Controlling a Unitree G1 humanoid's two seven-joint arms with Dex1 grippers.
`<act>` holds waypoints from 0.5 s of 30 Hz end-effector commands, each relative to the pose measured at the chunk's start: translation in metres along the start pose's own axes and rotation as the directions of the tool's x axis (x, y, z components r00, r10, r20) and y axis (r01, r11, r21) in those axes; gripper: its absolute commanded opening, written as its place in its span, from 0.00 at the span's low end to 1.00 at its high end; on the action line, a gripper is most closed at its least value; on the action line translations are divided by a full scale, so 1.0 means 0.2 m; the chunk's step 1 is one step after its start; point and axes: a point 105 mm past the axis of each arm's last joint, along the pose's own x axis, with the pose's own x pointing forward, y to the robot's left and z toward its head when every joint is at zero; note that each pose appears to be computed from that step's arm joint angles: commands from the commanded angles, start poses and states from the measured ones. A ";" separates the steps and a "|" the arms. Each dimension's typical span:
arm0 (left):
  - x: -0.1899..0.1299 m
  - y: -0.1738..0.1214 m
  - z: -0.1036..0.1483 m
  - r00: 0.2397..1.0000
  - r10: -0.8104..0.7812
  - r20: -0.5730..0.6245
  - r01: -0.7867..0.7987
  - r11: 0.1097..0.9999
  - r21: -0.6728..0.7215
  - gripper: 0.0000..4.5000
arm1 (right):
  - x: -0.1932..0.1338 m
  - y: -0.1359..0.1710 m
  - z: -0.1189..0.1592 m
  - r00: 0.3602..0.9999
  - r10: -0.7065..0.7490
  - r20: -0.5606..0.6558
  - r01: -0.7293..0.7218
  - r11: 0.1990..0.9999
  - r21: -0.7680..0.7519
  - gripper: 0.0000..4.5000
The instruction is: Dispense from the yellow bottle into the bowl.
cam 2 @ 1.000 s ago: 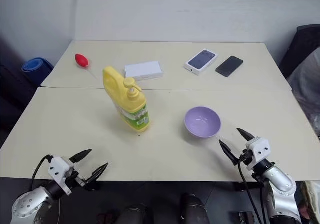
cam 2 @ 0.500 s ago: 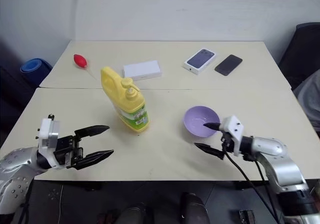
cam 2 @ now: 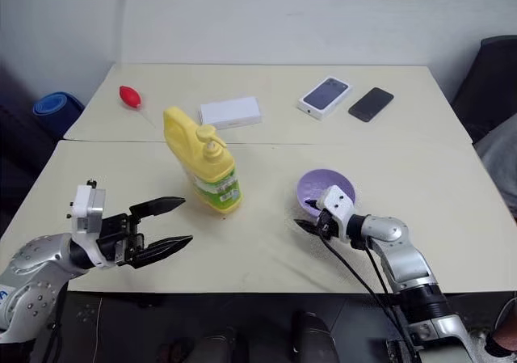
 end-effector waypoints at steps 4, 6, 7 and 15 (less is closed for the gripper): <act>0.00 -0.01 0.05 1.000 0.005 0.025 -0.006 0.999 0.042 1.00 | -0.04 -0.04 0.02 0.999 -0.022 0.030 0.023 0.999 -0.028 0.14; -0.01 0.00 0.07 0.999 0.013 0.047 -0.015 0.999 0.031 1.00 | -0.05 -0.05 0.04 0.999 -0.009 0.045 0.010 0.999 -0.035 0.00; -0.02 -0.01 0.09 0.998 -0.007 0.062 0.006 1.000 0.004 1.00 | -0.07 -0.04 0.06 0.998 0.021 0.062 -0.018 0.999 -0.044 0.00; -0.06 0.00 0.46 0.987 -0.038 0.154 0.026 0.997 0.079 1.00 | -0.20 0.08 0.34 0.954 0.295 0.059 -0.271 0.928 -0.256 0.00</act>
